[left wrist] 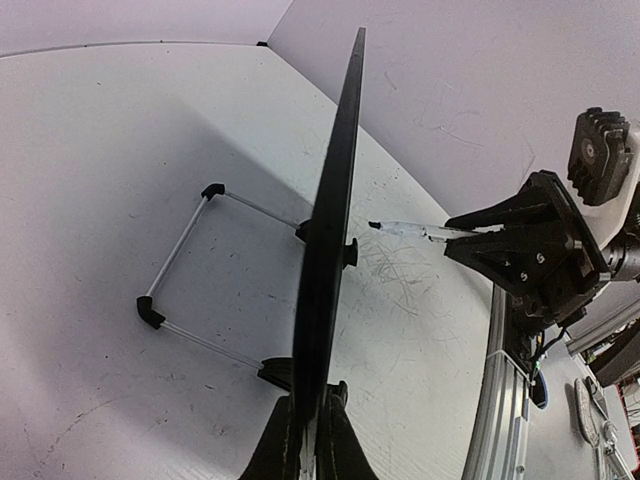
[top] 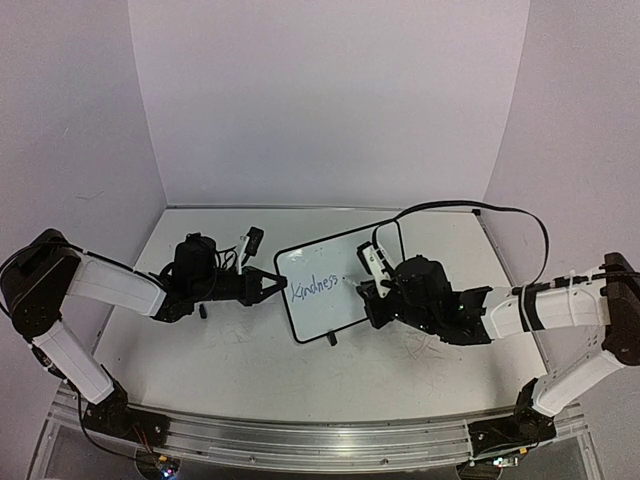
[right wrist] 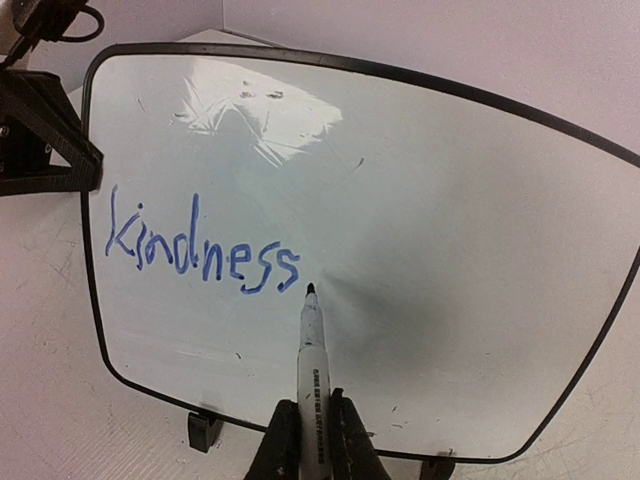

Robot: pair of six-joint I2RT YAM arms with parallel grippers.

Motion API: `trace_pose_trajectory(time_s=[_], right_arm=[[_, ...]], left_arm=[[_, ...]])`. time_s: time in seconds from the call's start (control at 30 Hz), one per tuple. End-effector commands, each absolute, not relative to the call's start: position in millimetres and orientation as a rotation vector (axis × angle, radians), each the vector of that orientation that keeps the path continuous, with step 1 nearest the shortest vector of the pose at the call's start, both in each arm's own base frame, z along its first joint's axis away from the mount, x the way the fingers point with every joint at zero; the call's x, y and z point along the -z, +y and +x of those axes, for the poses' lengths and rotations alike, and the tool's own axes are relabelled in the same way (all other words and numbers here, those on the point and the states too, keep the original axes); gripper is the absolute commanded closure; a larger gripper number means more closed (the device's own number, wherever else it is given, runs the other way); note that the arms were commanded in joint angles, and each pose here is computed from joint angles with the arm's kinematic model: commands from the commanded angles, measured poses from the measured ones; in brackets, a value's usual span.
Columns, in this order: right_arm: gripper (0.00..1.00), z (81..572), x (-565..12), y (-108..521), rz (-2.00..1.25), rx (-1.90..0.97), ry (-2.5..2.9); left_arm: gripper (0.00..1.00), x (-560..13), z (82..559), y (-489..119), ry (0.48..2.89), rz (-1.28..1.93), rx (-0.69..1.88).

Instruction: Write a sentence on the whiteboard

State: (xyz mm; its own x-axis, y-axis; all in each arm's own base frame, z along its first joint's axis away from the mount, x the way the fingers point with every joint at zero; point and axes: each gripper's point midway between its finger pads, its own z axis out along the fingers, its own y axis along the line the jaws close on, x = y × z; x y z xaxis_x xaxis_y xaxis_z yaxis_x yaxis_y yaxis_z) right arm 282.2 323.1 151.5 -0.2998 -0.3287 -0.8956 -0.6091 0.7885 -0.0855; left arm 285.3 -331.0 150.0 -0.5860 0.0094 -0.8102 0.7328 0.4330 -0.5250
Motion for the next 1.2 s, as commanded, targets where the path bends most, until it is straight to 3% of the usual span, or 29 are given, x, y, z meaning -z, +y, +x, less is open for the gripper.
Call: trace_pose_trajectory(time_s=[0.0, 1.17], right_arm=[[1.00, 291.2, -167.5, 327.8, -0.645, -0.340, 1.876], [1.00, 309.0, -158.2, 326.4, -0.565, -0.255, 1.911]], left_arm=[[1.00, -156.1, 284.9, -331.0, 1.919, 0.640, 1.201], [1.00, -155.5, 282.8, -328.1, 1.920, 0.640, 1.190]])
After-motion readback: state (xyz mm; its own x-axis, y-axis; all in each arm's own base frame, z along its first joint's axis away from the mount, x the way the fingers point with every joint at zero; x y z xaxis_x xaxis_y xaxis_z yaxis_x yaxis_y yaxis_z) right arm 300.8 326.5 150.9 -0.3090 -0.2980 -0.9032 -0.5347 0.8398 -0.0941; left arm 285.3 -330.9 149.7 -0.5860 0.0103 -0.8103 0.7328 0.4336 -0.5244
